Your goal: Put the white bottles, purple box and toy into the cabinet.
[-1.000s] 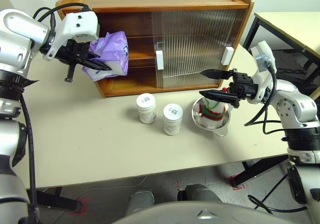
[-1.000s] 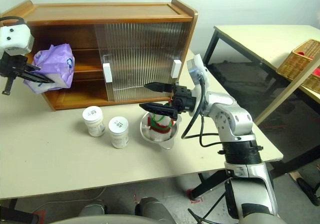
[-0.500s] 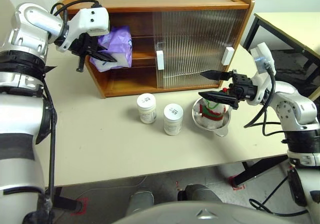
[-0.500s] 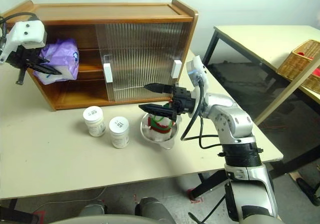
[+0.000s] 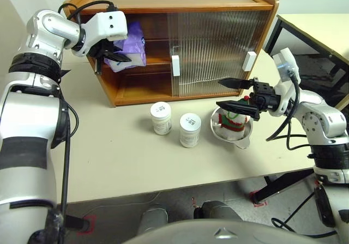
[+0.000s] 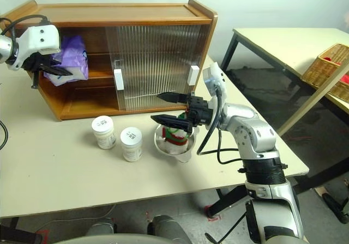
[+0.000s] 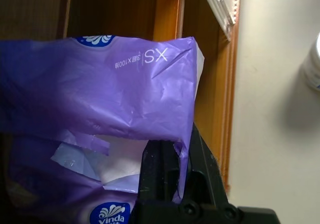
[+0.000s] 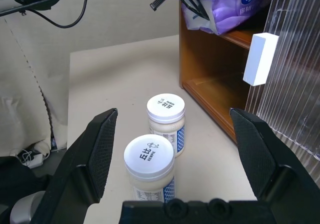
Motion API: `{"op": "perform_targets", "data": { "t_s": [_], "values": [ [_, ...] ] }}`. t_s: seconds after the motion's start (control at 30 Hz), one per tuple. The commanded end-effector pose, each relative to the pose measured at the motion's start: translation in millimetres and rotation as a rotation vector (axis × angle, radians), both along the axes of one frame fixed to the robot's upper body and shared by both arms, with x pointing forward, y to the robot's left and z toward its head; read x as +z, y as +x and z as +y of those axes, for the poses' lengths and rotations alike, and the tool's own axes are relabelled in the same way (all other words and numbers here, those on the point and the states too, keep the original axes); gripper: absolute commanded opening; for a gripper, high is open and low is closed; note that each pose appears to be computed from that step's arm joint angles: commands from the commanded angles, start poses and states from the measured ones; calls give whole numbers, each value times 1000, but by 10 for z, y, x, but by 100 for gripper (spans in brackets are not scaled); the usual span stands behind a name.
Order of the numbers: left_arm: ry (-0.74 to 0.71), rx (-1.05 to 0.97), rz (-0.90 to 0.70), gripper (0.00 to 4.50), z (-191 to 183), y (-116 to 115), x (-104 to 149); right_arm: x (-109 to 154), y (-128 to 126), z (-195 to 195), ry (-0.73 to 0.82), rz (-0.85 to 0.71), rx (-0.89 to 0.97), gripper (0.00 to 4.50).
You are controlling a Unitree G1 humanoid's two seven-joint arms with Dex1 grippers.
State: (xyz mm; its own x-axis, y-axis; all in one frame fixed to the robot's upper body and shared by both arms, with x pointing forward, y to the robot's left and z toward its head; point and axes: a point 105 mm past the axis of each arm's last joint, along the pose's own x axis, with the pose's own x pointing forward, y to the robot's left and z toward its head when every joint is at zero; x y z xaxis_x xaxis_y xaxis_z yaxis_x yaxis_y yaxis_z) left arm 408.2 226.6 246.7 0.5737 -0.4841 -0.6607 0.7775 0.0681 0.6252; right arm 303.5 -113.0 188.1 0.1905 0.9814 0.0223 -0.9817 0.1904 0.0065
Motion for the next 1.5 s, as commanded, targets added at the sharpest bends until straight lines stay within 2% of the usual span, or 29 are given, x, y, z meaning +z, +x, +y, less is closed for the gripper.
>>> {"op": "perform_targets", "data": {
  "t_s": [0.03, 0.3, 0.37, 0.6, 0.83, 1.03, 1.27, 1.5],
  "values": [
    [12, 6, -18, 119, -11, 31, -5, 17, -13, -20, 2, -1, -2, 450],
    [-5, 6, -41, 404, -18, 44, 8, 17, -11, -16, -1, 3, 4, 450],
    [-9, 4, -49, 447, -18, 45, 16, 19, -10, -12, -2, 2, 5, 450],
    [-47, -2, -115, 447, -35, 65, 88, 12, -15, -2, -3, 8, 15, 450],
    [-156, -30, -184, 447, -145, 76, 252, 20, -8, 5, -5, 10, 22, 450],
    [-258, -59, -192, 447, -199, 33, 337, 16, -10, 6, -7, 14, 27, 450],
    [-442, -118, -166, 447, -291, -87, 486, 8, -8, 5, -7, 17, 30, 450],
    [-485, -119, -148, 447, -304, -156, 474, 3, -12, 17, -6, 18, 37, 450]
  ]
}}
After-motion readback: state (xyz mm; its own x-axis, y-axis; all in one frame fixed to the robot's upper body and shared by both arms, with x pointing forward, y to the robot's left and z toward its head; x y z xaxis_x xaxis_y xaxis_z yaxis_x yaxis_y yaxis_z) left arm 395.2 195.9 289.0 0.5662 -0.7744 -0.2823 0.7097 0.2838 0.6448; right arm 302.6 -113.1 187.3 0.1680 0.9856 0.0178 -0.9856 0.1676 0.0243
